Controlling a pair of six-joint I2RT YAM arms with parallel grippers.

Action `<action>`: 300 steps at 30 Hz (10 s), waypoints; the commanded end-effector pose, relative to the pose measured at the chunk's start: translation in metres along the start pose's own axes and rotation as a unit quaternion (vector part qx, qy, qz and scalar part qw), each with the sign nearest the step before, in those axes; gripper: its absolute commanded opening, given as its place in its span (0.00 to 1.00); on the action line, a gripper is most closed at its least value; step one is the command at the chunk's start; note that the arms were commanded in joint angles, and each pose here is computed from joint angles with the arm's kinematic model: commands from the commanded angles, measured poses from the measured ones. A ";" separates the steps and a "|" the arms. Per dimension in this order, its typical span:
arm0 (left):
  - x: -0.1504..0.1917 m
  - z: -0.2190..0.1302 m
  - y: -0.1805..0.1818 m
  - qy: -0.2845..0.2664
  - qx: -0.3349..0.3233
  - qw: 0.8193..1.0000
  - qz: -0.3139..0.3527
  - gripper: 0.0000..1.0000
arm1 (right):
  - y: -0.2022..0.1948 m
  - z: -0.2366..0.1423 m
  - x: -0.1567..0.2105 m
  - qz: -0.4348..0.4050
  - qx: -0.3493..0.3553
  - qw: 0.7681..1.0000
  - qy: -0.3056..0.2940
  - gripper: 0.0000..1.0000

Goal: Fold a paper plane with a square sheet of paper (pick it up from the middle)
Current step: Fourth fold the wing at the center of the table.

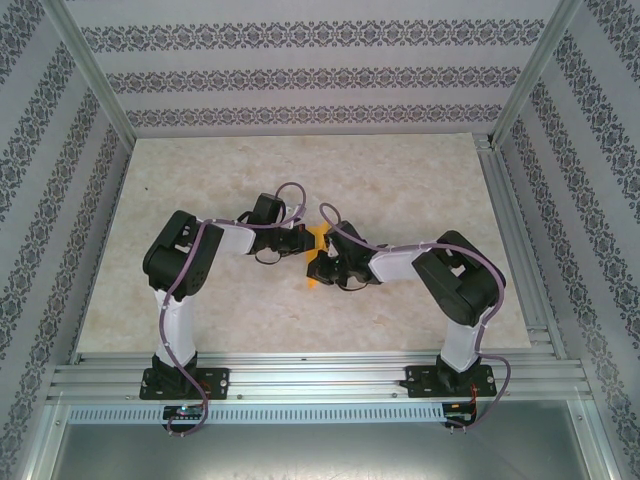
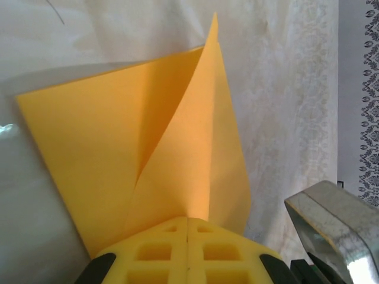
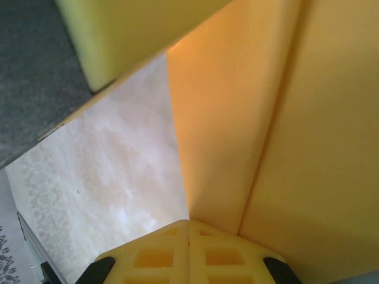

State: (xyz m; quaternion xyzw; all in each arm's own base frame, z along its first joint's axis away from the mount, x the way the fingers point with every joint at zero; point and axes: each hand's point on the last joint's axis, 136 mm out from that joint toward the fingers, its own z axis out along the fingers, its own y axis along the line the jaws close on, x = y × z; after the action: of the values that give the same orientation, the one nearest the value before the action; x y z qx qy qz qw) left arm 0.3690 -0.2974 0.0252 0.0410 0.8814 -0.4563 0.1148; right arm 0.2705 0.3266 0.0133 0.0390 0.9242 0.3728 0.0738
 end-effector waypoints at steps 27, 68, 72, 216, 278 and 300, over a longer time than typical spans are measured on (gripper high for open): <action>0.018 0.009 0.038 0.017 -0.059 0.998 -0.023 0.03 | 0.030 -0.057 -0.043 -0.030 -0.011 0.998 -0.056 0.07; 0.016 0.008 0.032 0.015 -0.047 0.998 -0.028 0.03 | 0.018 -0.026 -0.039 -0.004 -0.010 1.000 -0.030 0.04; 0.015 0.008 0.032 0.015 -0.046 0.998 -0.028 0.03 | 0.012 -0.018 -0.040 0.000 -0.002 1.000 -0.024 0.04; 0.027 0.011 0.039 0.035 -0.052 0.997 -0.035 0.02 | -0.032 -0.062 -0.204 0.017 0.030 0.995 -0.096 0.07; -0.005 0.002 0.009 -0.003 -0.014 0.999 -0.047 0.07 | -0.041 -0.003 -0.018 0.035 0.074 0.997 0.001 0.06; 0.005 0.004 0.021 0.006 -0.027 0.998 -0.051 0.05 | -0.029 0.010 0.032 0.038 0.055 0.997 0.026 0.06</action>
State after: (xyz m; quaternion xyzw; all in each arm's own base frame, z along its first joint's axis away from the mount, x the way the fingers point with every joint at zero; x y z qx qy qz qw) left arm 0.3713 -0.2958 0.0256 0.0047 0.8848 -0.4555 0.0975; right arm 0.2635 0.3257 0.0116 0.0518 0.9320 0.3533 0.0630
